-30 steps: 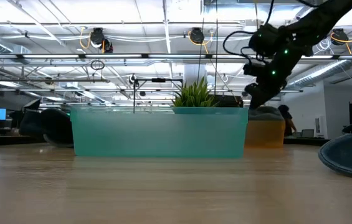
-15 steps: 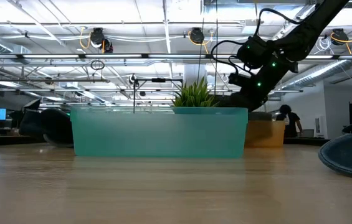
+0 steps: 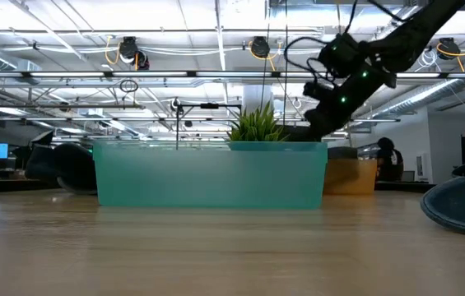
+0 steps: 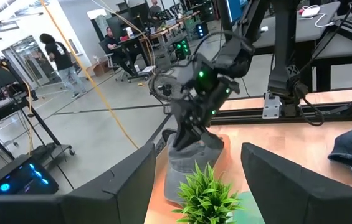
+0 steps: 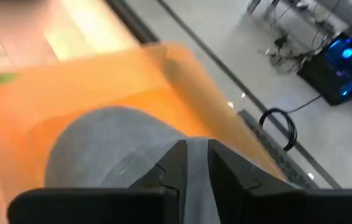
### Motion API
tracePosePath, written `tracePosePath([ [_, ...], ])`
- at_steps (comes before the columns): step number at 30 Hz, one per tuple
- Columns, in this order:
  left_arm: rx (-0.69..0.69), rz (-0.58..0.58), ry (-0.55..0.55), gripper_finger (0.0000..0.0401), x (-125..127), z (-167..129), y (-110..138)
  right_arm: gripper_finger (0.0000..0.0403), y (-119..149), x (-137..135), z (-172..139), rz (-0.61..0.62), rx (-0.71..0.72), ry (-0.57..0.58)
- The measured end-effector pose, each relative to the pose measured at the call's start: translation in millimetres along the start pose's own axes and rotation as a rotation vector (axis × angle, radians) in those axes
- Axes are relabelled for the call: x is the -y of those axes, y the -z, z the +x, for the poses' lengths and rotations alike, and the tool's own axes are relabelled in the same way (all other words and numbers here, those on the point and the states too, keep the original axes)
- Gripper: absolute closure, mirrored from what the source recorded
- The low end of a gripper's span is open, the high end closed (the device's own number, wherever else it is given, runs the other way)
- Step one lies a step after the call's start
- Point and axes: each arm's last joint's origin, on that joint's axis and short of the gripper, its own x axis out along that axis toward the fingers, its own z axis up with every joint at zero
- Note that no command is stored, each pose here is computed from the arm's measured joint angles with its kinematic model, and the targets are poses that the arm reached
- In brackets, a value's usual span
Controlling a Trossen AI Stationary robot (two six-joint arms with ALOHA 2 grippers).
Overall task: Pick & Place hat
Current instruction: Put the middle gray cap into the orange bin, then put the top gray cap into the orange bin
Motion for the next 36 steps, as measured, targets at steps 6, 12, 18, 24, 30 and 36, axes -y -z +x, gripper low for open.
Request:
tracePosePath([
  [6, 0.000, 0.003, 0.000, 0.0157, 0, 0, 0, 0.0331, -17, 6, -33, 0.028, 0.110, 0.003],
  [12, -0.001, 0.001, 0.000, 0.0157, 0, 0, 0, 0.0296, -29, 1, -62, -0.041, 0.224, -0.022],
  [18, -0.001, -0.004, 0.000, 0.0157, 0, 0, 0, 0.0228, -36, -6, -89, -0.042, 0.330, -0.199],
  [24, -0.030, -0.022, 0.028, 0.0157, 1, 0, 4, 0.0178, -32, -11, -112, -0.022, 0.340, -0.395],
  [30, -0.078, -0.059, 0.083, 0.0157, 4, -1, 10, 0.0168, -36, -20, -133, -0.051, 0.437, -0.515],
  [36, -0.093, -0.096, 0.087, 0.0157, 4, -1, 11, 0.0167, -41, -26, -156, -0.022, 0.537, -0.586],
])
